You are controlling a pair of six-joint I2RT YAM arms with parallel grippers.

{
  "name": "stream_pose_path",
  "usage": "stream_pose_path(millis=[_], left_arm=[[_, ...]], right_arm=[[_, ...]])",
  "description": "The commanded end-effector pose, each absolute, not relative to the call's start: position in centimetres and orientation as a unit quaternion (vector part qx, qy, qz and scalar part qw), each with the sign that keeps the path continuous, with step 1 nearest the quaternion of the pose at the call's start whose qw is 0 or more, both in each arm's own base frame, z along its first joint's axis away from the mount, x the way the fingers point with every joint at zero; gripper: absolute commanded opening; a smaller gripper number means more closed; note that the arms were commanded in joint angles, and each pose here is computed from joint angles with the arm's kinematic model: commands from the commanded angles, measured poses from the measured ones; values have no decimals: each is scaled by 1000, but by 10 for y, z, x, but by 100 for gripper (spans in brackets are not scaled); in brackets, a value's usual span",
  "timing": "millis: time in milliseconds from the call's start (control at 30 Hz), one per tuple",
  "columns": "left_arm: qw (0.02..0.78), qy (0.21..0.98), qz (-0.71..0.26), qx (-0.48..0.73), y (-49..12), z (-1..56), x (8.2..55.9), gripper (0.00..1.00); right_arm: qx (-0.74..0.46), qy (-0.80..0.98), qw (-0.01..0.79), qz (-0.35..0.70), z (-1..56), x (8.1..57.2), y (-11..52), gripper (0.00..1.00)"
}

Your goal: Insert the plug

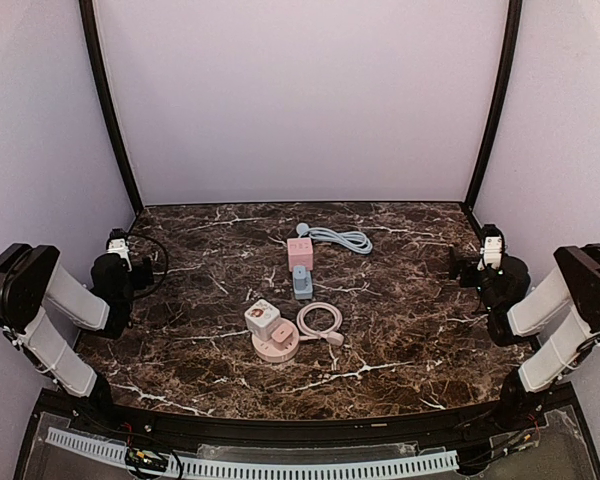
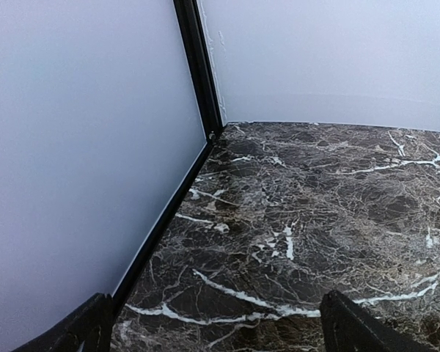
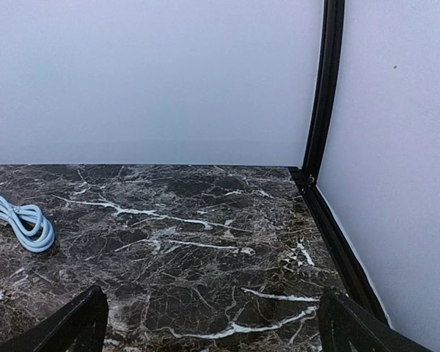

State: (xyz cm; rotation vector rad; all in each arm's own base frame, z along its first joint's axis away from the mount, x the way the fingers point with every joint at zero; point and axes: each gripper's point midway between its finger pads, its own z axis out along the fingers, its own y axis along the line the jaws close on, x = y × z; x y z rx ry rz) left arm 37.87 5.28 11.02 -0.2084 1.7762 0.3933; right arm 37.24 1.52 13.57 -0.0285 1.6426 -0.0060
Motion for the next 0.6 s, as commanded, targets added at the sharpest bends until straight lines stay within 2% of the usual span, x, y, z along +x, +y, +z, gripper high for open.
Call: stream_pose_path(millis=[0, 567], left_arm=[[617, 763, 166, -95, 53, 115, 381, 99], [617, 763, 166, -95, 53, 115, 381, 99]], right_arm=[[-15, 717, 697, 0, 148, 375, 16, 99], [-17, 719, 694, 5, 146, 377, 16, 99]])
